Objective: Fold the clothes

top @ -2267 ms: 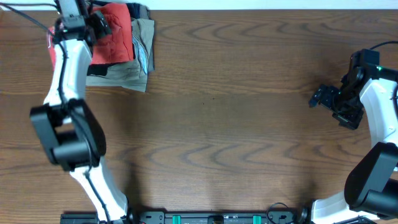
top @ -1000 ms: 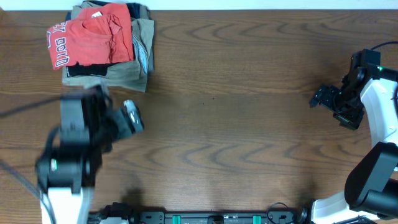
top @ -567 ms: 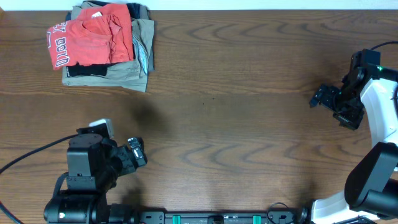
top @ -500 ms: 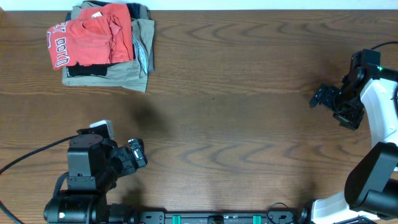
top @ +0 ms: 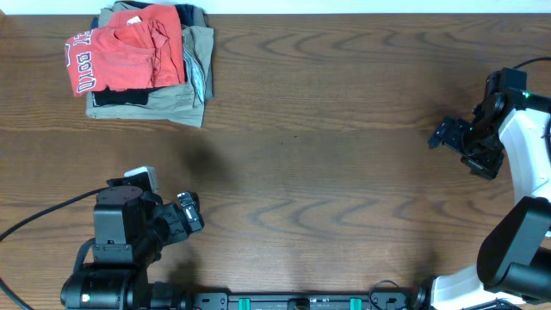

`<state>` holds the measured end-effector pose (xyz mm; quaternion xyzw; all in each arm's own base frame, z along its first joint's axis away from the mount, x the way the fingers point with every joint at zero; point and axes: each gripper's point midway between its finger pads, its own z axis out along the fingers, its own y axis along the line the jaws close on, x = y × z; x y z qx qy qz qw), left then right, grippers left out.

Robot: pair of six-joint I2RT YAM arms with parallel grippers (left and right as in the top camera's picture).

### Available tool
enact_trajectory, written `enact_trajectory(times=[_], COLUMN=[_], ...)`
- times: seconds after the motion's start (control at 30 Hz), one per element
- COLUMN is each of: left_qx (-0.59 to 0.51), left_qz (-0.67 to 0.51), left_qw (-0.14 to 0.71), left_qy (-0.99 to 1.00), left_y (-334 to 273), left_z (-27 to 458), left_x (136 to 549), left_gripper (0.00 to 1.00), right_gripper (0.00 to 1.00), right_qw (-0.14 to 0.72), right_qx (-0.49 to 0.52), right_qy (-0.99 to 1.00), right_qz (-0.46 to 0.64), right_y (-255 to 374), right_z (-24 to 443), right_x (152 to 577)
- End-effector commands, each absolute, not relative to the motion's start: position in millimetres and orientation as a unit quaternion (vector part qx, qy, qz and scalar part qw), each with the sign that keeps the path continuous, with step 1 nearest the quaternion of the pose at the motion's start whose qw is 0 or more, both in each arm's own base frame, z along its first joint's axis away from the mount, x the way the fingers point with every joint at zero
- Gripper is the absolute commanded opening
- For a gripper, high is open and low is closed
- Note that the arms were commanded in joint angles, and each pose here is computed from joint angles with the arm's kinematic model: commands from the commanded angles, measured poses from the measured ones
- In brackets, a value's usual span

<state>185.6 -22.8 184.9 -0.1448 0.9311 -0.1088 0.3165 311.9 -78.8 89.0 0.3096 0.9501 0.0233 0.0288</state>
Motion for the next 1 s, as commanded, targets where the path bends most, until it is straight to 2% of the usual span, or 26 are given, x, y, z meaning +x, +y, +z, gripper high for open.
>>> enact_trajectory(times=[0.0,0.3,0.6,0.97], left_qx=[-0.145,-0.134,-0.145,-0.166], left_qz=[-0.114,-0.127,-0.129,-0.105], left_qw=[0.311,0.370,0.433,0.429], left_qy=[0.932,0.910,0.880,0.882], left_y=[-25.0,-25.7,-17.6,-7.1], left_z=[182.6,203.0,218.1,203.7], left_x=[184.6,173.6,142.1,146.5], left_gripper=[0.98,0.98,0.98,0.98], right_gripper=[0.99,0.99,0.99,0.99], right_qw=[0.043,0.043,0.043,0.043], right_qx=[0.319,0.319,0.319,0.319], right_qy=[0.947,0.947,0.947,0.947], right_qz=[0.019,0.019,0.019,0.019], right_y=[-82.6,-82.6,-82.6,-82.6], right_z=[97.0,97.0,97.0,97.0], right_x=[315.0,315.0,315.0,315.0])
